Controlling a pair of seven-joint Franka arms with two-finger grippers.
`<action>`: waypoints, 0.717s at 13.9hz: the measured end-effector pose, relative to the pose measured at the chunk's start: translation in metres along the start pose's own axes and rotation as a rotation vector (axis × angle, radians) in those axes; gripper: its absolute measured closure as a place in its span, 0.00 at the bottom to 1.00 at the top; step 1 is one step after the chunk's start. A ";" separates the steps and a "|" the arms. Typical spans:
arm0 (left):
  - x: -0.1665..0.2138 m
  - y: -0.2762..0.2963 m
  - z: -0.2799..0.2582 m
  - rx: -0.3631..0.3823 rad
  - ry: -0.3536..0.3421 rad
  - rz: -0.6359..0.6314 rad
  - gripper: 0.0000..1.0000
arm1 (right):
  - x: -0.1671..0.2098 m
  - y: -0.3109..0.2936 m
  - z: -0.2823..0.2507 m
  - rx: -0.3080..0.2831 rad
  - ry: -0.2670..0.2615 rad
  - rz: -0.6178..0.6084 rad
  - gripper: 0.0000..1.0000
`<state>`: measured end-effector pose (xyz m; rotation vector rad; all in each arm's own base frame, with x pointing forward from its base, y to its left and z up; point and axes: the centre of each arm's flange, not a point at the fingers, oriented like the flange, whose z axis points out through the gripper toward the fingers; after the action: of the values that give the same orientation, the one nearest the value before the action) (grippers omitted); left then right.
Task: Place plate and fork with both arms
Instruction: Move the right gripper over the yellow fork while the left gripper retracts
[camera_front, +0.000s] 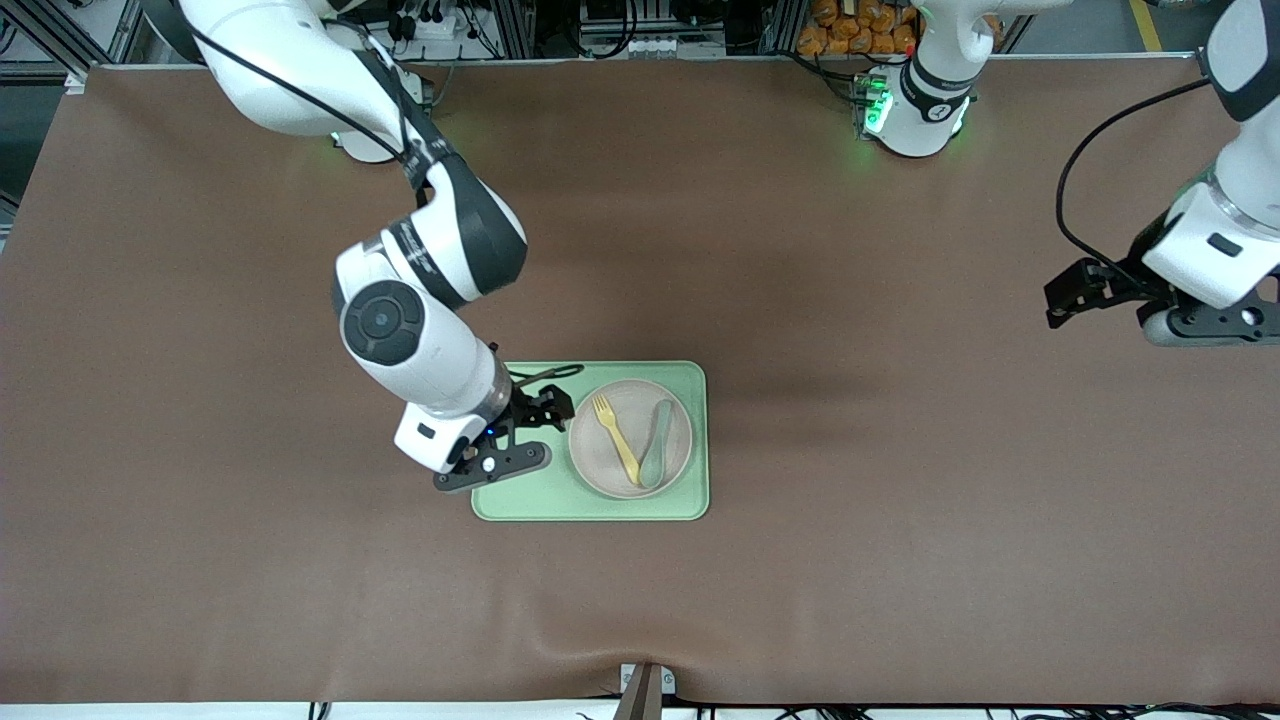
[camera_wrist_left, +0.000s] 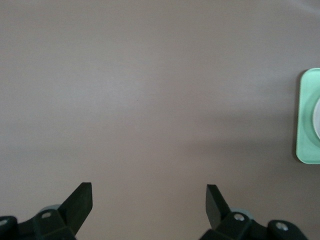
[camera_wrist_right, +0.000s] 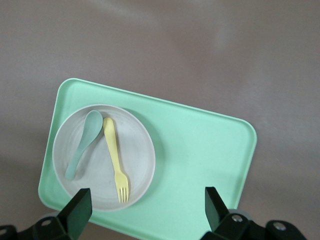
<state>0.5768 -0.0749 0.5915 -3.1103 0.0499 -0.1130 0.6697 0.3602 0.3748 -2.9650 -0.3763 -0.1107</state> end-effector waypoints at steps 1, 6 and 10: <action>-0.002 0.006 -0.002 -0.001 0.003 0.011 0.00 | 0.001 -0.003 0.018 0.000 0.004 -0.004 0.00; -0.002 -0.002 -0.004 -0.004 0.011 -0.005 0.00 | 0.006 -0.034 0.099 -0.038 0.053 -0.017 0.04; -0.008 -0.012 -0.011 -0.021 -0.004 -0.035 0.00 | 0.001 -0.039 0.128 -0.046 0.033 -0.025 0.16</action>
<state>0.5686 -0.0626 0.6027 -3.1328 -0.0030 -0.1076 0.6679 0.4181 0.2540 -3.0001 -0.4116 -0.1724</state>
